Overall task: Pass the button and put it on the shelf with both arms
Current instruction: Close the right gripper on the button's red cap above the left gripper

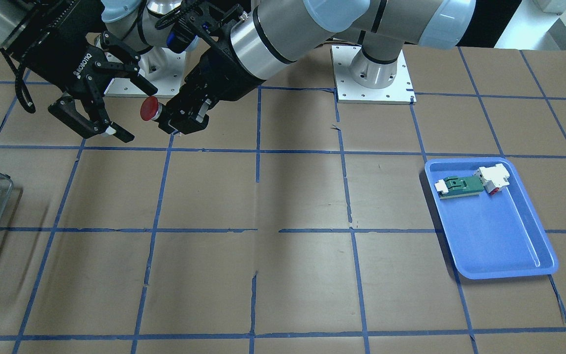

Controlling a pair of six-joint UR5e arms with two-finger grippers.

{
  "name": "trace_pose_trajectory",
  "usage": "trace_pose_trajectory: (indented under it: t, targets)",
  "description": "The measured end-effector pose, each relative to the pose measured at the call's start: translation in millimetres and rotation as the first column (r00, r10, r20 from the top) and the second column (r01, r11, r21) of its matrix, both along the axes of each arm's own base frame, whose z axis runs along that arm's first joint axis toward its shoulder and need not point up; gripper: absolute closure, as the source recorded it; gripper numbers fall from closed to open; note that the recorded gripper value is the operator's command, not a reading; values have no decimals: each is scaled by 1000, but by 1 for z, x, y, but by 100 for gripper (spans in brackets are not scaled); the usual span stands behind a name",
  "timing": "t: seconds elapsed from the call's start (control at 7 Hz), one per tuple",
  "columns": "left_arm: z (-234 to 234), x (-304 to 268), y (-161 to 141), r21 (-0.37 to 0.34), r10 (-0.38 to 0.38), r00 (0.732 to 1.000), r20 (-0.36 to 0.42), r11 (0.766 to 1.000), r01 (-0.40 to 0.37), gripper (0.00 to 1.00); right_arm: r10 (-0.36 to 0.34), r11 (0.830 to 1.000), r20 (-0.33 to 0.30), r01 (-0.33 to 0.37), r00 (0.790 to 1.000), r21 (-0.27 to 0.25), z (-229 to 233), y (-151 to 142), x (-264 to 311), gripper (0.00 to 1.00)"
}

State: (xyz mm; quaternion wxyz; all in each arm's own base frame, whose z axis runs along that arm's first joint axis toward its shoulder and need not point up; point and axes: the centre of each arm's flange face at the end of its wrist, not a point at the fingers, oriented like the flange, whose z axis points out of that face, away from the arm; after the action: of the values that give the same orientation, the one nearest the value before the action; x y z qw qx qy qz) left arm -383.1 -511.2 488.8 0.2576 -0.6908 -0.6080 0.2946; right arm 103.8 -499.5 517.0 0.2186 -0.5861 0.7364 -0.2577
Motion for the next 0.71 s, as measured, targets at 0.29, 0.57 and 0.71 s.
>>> trace_pose_trajectory:
  t: [0.29,0.57,0.71]
  targets:
    - [4,1,2,-5,0,1000,-4,1000,0,100,-1,1000,11,2,1000,-13,9,4,2,9]
    - [5,1,3,-7,-4,1000,-13,1000,3,100,-13,1000,14,13,1000,-13,15,10,4,9]
    - [6,2,3,-7,-4,1000,-16,1000,4,100,-18,1000,16,18,1000,-9,15,11,4,9]
